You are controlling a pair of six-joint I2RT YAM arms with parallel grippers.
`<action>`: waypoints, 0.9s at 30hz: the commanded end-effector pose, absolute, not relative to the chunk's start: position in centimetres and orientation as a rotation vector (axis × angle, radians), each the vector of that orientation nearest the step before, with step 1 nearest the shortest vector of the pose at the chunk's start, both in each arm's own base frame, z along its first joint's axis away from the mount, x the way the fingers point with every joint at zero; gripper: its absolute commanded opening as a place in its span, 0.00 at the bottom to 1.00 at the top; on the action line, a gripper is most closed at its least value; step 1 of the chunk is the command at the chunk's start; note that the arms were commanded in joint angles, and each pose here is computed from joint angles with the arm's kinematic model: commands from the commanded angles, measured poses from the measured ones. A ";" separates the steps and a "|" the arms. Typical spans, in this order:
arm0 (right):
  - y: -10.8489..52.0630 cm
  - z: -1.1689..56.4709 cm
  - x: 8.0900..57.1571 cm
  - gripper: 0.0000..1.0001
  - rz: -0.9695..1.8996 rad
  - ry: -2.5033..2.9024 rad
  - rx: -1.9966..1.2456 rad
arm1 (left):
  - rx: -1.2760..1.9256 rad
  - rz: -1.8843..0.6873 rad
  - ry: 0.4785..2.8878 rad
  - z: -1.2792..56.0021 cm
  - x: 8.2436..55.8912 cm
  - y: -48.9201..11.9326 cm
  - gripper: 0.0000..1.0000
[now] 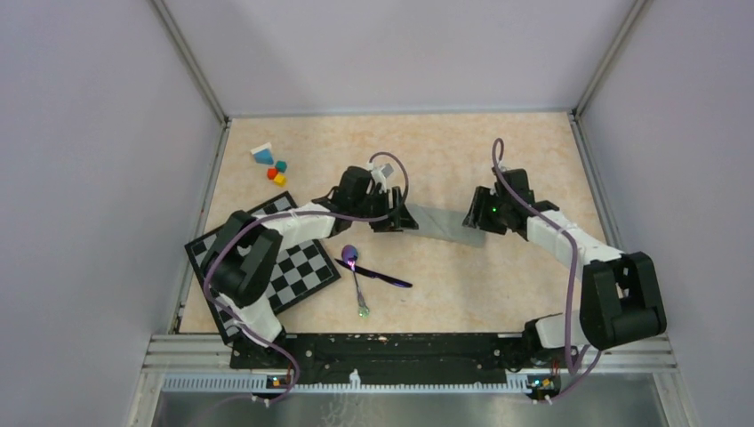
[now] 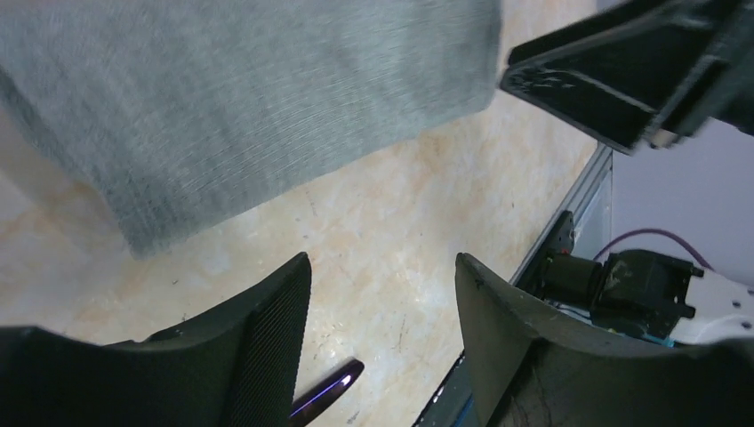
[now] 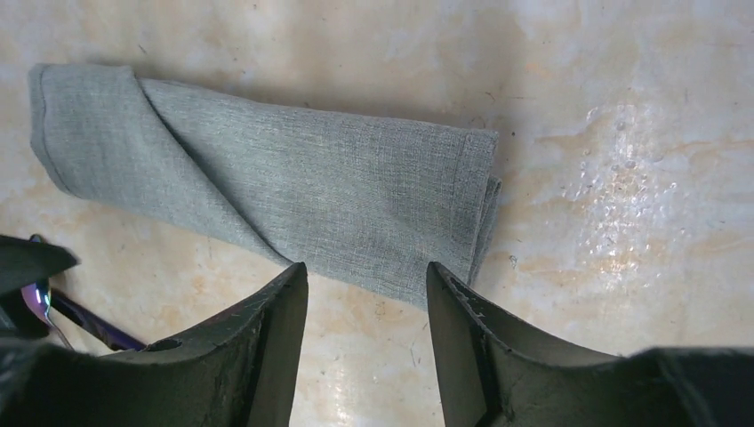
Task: Fold the napkin into a case and place the utensils inside
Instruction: Move the smaller rectangle-folded napkin to the corner of the board.
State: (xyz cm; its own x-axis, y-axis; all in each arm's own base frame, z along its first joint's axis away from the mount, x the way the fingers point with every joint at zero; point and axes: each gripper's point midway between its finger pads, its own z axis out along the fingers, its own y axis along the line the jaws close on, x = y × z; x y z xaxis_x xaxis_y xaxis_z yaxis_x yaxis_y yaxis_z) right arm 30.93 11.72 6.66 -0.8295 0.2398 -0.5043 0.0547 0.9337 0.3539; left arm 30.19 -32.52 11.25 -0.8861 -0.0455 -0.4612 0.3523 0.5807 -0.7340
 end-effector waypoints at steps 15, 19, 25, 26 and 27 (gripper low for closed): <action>11.6 3.7 43.5 0.47 0.239 2.395 0.063 | -0.404 -1.078 2.376 3.5 41.7 -30.2 0.66; 12.8 3.3 47.4 0.47 0.258 2.393 0.022 | -0.390 -1.028 2.375 2.7 45.4 -29.9 0.66; 13.9 3.4 52.2 0.47 0.263 2.358 -0.055 | -0.377 -0.991 2.347 2.2 49.5 -29.6 0.67; 14.0 3.4 52.8 0.47 0.272 2.354 -0.060 | -0.374 -0.986 2.341 2.3 49.9 -29.5 0.67; 14.2 3.4 53.4 0.47 0.283 2.349 -0.069 | -0.375 -0.987 2.334 2.4 50.2 -29.4 0.68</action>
State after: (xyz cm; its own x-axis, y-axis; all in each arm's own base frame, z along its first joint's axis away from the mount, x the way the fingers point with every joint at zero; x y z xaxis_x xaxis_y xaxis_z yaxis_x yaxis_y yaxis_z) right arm 52.09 14.27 4.61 -0.6930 0.0825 -0.7162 -0.0942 0.9745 0.2035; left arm 49.65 -31.00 5.53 -0.7939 -0.4752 -0.3793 0.0132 0.6102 -0.7921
